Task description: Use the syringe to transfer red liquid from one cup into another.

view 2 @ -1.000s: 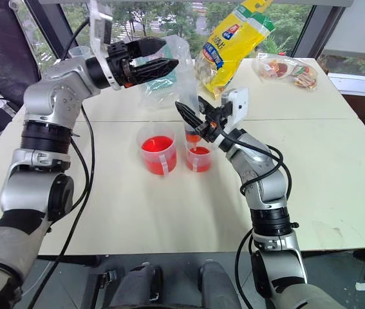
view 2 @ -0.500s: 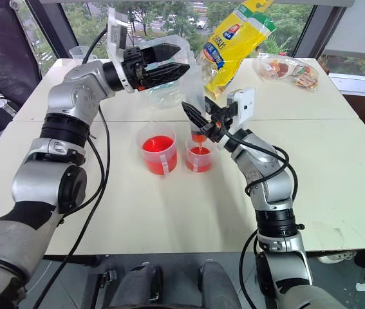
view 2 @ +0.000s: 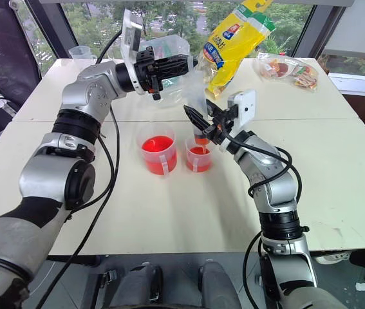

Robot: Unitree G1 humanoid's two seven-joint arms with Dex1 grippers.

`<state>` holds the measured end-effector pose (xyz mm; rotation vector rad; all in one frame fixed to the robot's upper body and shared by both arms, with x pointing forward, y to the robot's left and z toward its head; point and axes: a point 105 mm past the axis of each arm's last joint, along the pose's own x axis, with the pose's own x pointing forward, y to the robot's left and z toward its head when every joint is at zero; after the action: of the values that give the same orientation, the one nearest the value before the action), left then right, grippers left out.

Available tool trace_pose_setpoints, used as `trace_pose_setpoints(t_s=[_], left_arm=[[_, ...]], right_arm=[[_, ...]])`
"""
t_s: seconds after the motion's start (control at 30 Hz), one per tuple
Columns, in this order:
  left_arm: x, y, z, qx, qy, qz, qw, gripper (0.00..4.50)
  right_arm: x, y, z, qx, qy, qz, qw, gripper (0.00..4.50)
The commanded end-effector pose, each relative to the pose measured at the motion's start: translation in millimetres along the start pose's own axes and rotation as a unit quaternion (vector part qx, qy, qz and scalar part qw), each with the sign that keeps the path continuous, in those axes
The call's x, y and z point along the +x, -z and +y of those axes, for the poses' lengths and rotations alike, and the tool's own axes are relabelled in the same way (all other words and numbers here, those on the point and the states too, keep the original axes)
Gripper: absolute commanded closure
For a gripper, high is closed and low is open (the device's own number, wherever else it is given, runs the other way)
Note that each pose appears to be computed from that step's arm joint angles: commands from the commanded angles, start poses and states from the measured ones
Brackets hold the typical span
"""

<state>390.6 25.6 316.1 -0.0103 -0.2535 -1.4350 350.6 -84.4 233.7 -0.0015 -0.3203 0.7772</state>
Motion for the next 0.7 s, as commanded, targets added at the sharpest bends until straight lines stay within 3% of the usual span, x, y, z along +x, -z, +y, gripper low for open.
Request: trace_pose_setpoints(t_s=[0.03,0.7], left_arm=[[11.9,7.2,-12.6,0.007,0.038,0.024,0.999,4.45],[16.2,33.6,-33.7,-0.011,0.064,0.049,0.997,4.45]], right_arm=[[6.9,-37.4,16.3,-0.037,-0.040,-0.059,0.997,3.13],[11.6,-66.0,12.1,-0.049,-0.040,-0.093,0.994,3.13]])
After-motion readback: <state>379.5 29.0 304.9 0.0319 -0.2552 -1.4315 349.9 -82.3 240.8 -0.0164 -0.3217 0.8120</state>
